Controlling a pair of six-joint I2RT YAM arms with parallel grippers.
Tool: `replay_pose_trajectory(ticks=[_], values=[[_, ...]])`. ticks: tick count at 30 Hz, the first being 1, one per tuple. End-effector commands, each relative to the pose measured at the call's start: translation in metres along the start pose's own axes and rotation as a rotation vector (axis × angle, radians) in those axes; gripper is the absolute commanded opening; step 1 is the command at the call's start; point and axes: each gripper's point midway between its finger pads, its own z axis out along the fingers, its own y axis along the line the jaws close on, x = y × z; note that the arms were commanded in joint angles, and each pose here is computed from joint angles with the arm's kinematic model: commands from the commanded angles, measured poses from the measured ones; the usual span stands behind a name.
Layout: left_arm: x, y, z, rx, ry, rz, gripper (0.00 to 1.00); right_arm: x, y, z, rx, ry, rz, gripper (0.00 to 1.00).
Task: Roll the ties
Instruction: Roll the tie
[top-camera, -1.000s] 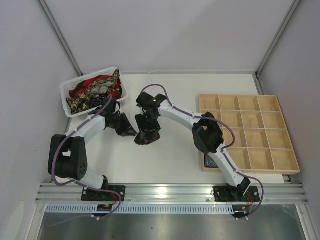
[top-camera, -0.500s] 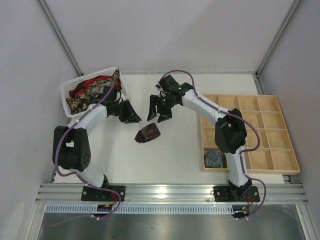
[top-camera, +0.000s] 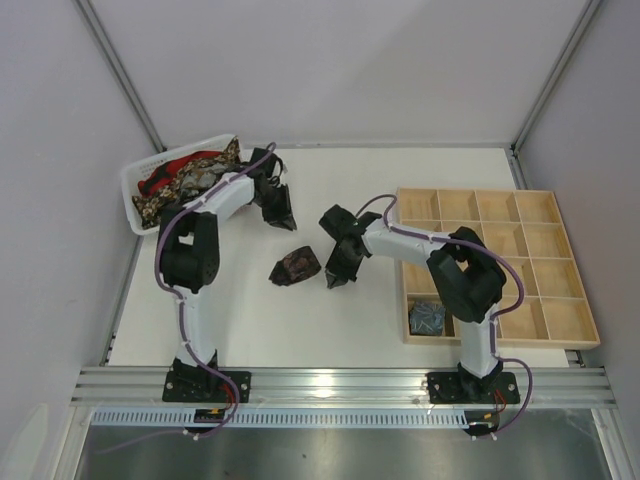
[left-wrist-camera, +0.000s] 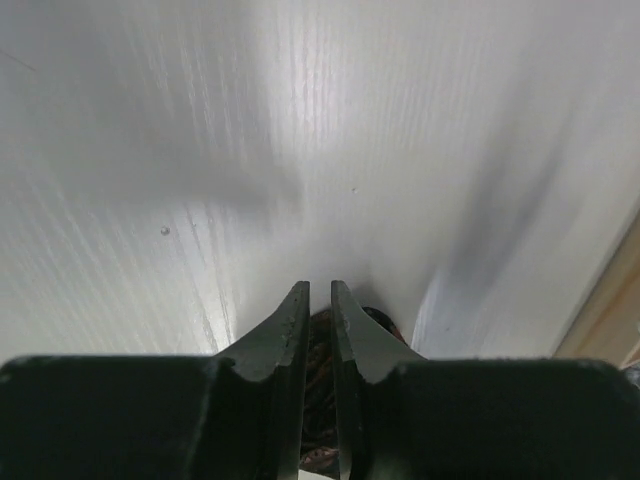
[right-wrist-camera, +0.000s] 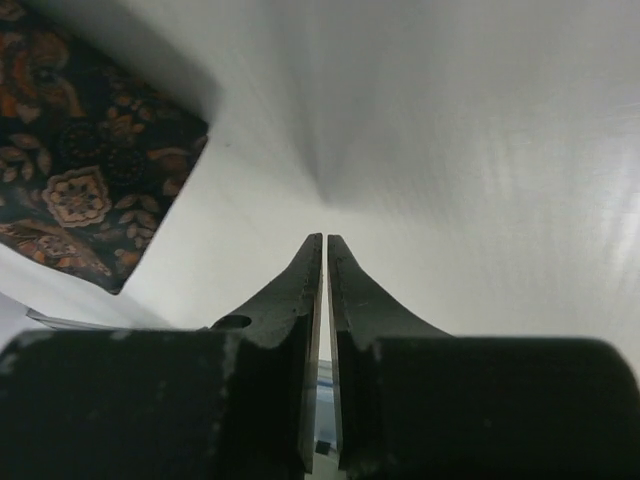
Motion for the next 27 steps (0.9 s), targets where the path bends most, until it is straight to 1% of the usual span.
replay_pose_trajectory(ticks=[1,6,8,10,13,17,20,23,27], values=[[0.008,0.009,0.003,-0.091,0.046,0.081,0.19,-0.01,0.042,0.003,-0.091,-0.156,0.121,0.09],[0.025,0.022,0.019,-0.16,0.134,0.111,0.18,-0.012,0.057,0.018,-0.046,-0.24,0.17,0.09],[0.028,0.026,0.02,-0.17,0.145,0.115,0.18,-0.014,0.065,0.02,-0.05,-0.266,0.177,0.09],[0.033,0.028,0.022,-0.172,0.169,0.124,0.18,-0.014,0.063,0.027,-0.025,-0.294,0.19,0.09],[0.043,0.028,0.024,-0.156,0.217,0.122,0.18,-0.01,0.065,0.033,-0.019,-0.3,0.209,0.09],[0.052,0.025,0.027,-0.119,0.243,0.115,0.18,-0.002,0.063,0.038,-0.003,-0.31,0.2,0.1],[0.064,0.025,0.029,-0.098,0.285,0.106,0.17,-0.005,0.06,0.043,0.005,-0.335,0.194,0.1],[0.078,0.027,0.028,-0.086,0.313,0.081,0.16,-0.009,0.071,0.05,-0.027,-0.342,0.189,0.11],[0.086,0.024,0.03,-0.053,0.323,0.072,0.16,-0.016,0.085,0.055,-0.056,-0.36,0.188,0.11]])
